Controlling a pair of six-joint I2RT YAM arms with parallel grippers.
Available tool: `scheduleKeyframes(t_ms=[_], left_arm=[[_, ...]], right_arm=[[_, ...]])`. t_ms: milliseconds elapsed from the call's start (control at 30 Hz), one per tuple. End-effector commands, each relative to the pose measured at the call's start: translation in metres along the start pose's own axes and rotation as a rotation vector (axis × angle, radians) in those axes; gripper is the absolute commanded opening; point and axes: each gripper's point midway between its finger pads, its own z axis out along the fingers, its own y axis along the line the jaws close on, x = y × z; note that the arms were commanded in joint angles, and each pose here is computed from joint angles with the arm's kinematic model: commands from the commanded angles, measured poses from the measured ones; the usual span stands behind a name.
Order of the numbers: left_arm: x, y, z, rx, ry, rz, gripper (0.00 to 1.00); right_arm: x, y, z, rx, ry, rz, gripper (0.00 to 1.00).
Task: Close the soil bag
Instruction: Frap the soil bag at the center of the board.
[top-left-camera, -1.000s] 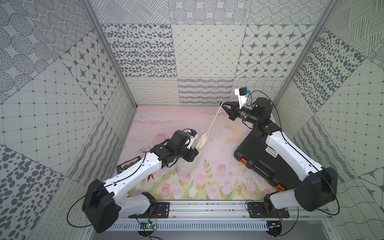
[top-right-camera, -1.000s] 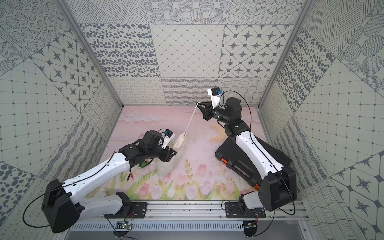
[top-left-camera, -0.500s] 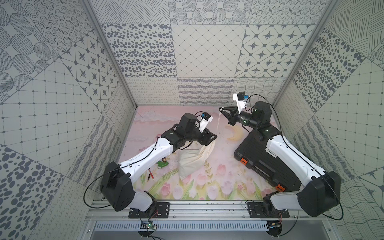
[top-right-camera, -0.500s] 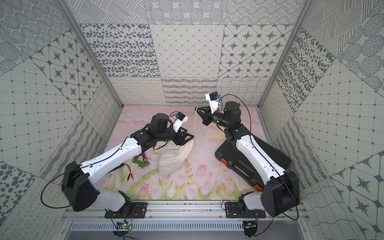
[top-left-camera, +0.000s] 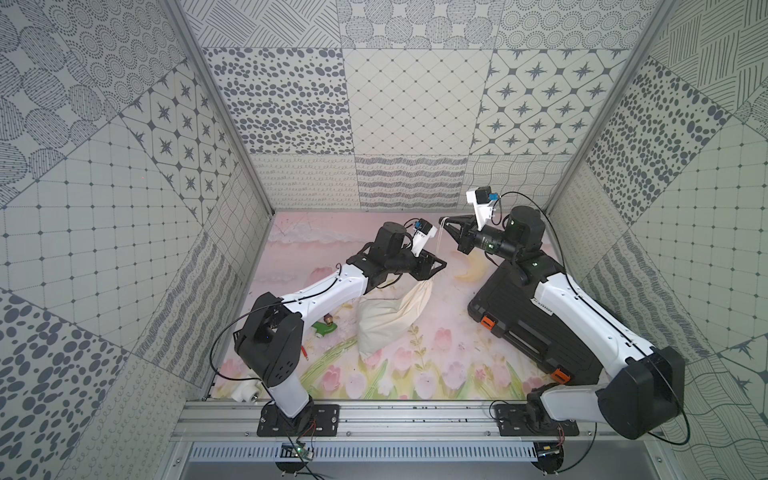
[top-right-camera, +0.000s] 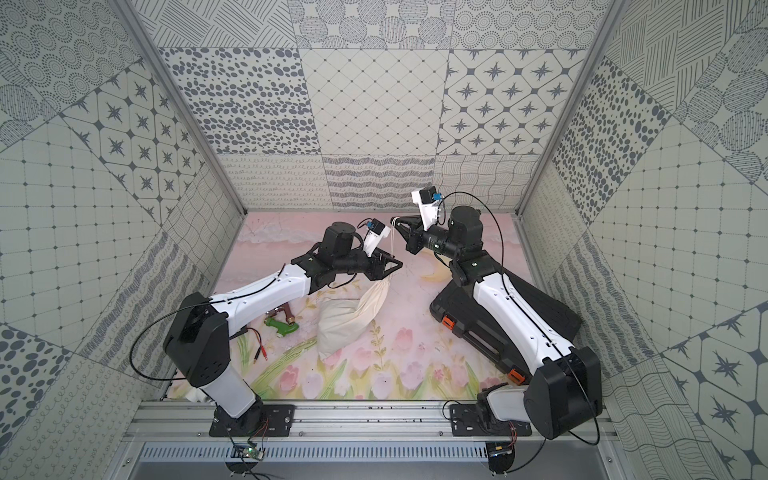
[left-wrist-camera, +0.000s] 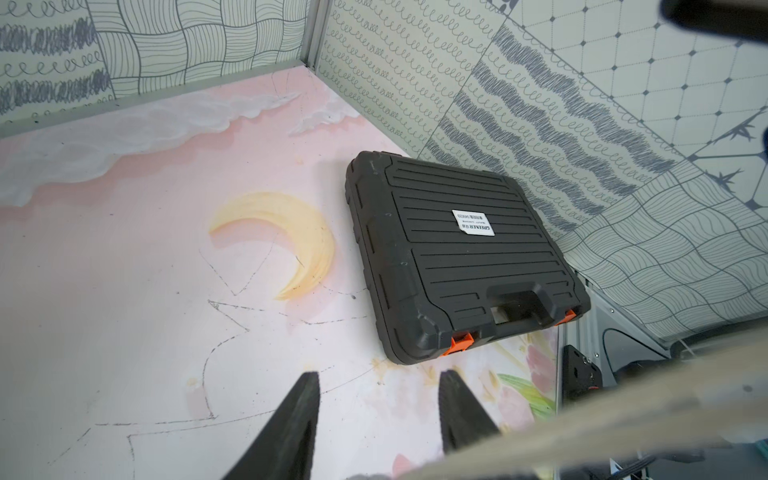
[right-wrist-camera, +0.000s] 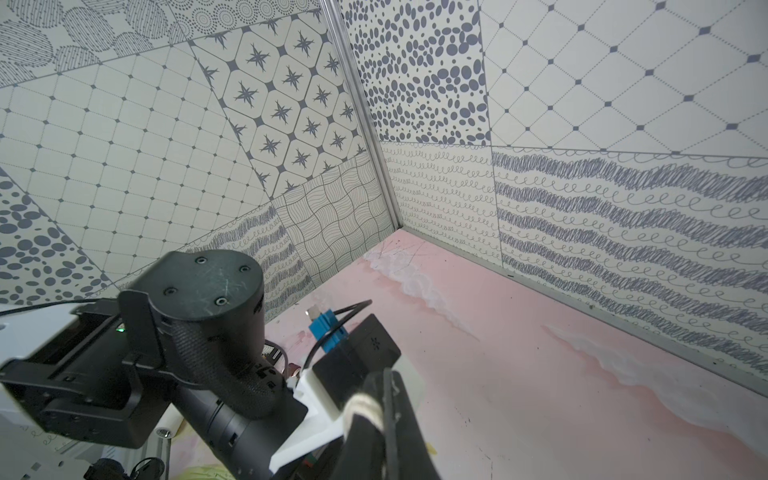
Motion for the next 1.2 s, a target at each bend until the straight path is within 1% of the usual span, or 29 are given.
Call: scheduleKeyframes(t_ms=[0, 33, 100, 167, 233, 333, 467, 567, 700, 867, 1000, 1100, 1167], left_arm=[[-0.021, -0.011, 0.005, 0.106, -0.117, 0.011, 0.39], [-0.018, -0.011, 0.006, 0.112, -0.113, 0.005, 0.34], [-0.013, -0.011, 0.008, 0.12, -0.107, -0.002, 0.2], [-0.007, -0.01, 0.006, 0.121, -0.107, -0.007, 0.13], [-0.003, -0.012, 0.003, 0.125, -0.107, -0.006, 0.13], [-0.009, -0.017, -0.005, 0.122, -0.11, 0.011, 0.23], [-0.024, -0.023, -0.012, 0.113, -0.113, 0.037, 0.26], [-0.029, -0.024, -0.011, 0.113, -0.103, 0.05, 0.25], [-0.025, -0.019, -0.006, 0.103, -0.07, 0.041, 0.19], [0.0, -0.02, -0.001, 0.138, 0.001, 0.001, 0.1], [0.038, -0.016, 0.002, 0.133, 0.085, -0.041, 0.07], [0.066, -0.017, 0.0, 0.121, 0.14, -0.054, 0.04], [0.086, -0.017, 0.0, 0.097, 0.196, -0.053, 0.02]], right_arm=[[-0.019, 0.006, -0.007, 0.018, -0.058, -0.047, 0.0], [-0.019, 0.005, -0.008, 0.023, -0.059, -0.047, 0.0], [-0.02, 0.003, -0.009, 0.038, -0.061, -0.054, 0.0], [-0.022, 0.0, -0.011, 0.054, -0.062, -0.058, 0.0], [-0.023, -0.001, -0.011, 0.059, -0.06, -0.059, 0.0], [-0.021, -0.003, -0.009, 0.054, -0.051, -0.05, 0.0], [-0.021, -0.003, -0.008, 0.049, -0.048, -0.045, 0.0], [-0.021, -0.002, -0.008, 0.049, -0.05, -0.045, 0.0], [-0.02, -0.002, -0.008, 0.05, -0.048, -0.043, 0.0], [-0.027, -0.004, -0.012, 0.072, -0.062, -0.064, 0.0], [-0.043, -0.015, -0.02, 0.105, -0.092, -0.05, 0.0], [-0.059, -0.025, -0.027, 0.135, -0.125, -0.034, 0.0], [-0.07, -0.032, -0.031, 0.157, -0.145, -0.027, 0.0]])
